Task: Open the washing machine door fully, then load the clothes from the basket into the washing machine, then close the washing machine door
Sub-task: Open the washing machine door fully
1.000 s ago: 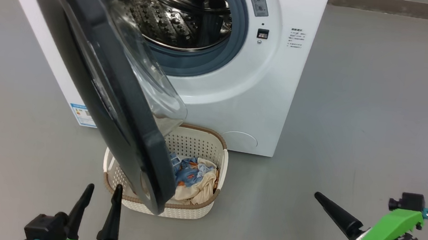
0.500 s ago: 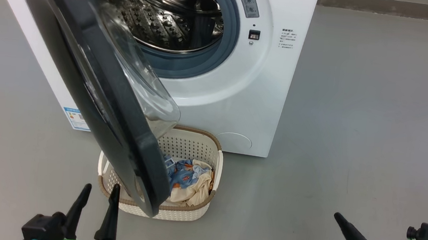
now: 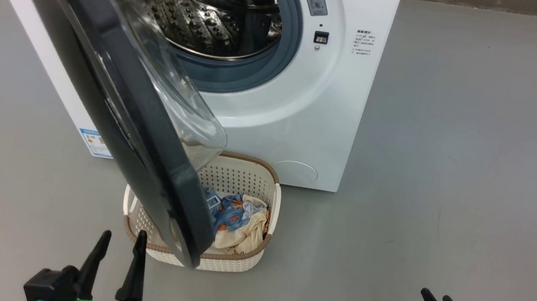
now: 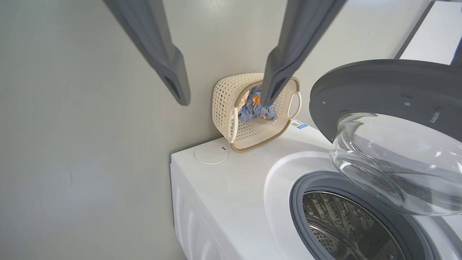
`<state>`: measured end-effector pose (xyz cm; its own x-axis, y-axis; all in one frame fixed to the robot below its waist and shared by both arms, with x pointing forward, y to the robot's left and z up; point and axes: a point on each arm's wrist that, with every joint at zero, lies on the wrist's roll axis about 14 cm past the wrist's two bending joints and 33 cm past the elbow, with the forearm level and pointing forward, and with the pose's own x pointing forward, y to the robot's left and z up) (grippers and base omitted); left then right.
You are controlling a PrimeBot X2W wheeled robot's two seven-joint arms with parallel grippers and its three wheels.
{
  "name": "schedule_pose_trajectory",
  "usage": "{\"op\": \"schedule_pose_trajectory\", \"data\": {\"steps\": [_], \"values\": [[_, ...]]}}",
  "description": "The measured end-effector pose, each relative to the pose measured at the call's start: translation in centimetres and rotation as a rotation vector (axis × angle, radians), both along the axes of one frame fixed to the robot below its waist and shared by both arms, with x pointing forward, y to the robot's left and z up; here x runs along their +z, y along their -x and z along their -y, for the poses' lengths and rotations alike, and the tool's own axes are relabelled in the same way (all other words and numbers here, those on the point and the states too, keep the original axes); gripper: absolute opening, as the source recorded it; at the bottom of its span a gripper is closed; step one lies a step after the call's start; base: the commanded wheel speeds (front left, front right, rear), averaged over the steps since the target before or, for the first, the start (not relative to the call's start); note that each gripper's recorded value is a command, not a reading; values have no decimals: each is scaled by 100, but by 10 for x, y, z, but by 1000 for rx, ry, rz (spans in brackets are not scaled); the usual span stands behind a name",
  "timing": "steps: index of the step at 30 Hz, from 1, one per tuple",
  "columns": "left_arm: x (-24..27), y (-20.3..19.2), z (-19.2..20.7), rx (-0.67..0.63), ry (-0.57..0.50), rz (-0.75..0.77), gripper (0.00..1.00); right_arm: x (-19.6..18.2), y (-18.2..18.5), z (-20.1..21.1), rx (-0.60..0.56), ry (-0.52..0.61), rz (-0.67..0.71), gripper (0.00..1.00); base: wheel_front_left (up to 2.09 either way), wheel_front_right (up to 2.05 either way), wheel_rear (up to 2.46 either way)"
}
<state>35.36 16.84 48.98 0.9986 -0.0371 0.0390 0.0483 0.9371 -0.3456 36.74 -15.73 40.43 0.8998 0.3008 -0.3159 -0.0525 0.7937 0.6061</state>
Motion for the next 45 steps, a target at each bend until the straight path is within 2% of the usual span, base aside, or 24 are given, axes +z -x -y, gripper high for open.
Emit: {"op": "schedule_pose_trajectory", "data": {"steps": [3, 9, 20, 37, 38, 39, 45], "values": [[-1, 0, -1, 2, 0, -3, 100, 4, -6, 4, 12, 50, 35, 100, 0, 0, 0], [0, 0, -2, 6, 0, 0, 100, 43, -31, 21, -45, 123, 202, 100, 0, 0, 0], [2, -1, -1, 4, 0, 6, 100, 71, -28, 33, -102, 268, 353, 100, 0, 0, 0], [1, -2, -5, 15, 8, 3, 100, 46, -9, 41, -156, 280, 279, 100, 0, 0, 0], [1, -2, -5, 14, 9, 4, 82, 46, -9, 42, -162, 280, 279, 100, 0, 0, 0], [2, -3, -4, 12, 8, 6, 0, 47, -9, 43, -167, 280, 281, 100, 0, 0, 0], [26, -11, -21, 61, 5, 82, 0, 49, -9, 47, -178, 292, 289, 100, 0, 0, 0]]}}
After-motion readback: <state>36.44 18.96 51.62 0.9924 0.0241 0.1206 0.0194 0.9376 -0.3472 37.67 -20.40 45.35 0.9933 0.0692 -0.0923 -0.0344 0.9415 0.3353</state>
